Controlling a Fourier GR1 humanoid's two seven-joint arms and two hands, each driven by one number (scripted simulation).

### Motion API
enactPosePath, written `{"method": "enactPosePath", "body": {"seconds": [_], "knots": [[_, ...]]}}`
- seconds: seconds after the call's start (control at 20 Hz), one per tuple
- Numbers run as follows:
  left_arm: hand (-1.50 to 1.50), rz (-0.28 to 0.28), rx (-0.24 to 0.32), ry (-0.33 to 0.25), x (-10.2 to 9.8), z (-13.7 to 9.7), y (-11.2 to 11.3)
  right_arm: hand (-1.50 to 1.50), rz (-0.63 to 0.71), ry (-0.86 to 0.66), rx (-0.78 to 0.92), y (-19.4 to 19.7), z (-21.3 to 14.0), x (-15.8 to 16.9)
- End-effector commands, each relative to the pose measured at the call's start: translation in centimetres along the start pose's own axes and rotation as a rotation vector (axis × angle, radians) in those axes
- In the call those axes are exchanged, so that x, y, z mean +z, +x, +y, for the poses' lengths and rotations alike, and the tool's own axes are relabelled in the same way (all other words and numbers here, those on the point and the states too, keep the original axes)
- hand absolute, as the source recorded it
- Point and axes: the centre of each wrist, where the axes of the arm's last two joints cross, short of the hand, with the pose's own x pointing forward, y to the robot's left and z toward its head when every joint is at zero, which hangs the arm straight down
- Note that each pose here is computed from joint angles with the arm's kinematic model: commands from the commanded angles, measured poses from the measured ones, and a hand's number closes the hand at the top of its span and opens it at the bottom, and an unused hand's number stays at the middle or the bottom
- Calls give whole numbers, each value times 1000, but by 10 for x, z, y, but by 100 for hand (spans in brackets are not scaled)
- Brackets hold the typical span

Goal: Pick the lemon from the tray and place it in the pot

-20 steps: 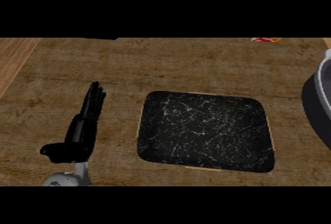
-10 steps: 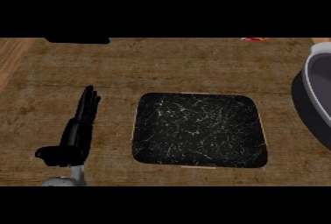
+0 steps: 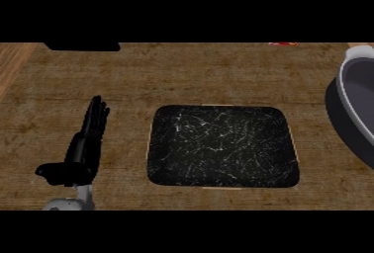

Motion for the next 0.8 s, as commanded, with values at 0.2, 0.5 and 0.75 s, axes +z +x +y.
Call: {"method": "enactPosePath", "body": {"seconds": [0.2,0.5,0.75], "knots": [[0,-7,12,-13,13,-12,-1,-150,216,145,-190,-27,29,-13],[0,-1,2,19,5,-4,1,-150,73,-134,-608,-23,8,-8],[0,5,-14,13,13,5,-7,-150,125,-250,-834,-38,20,-1]]}}
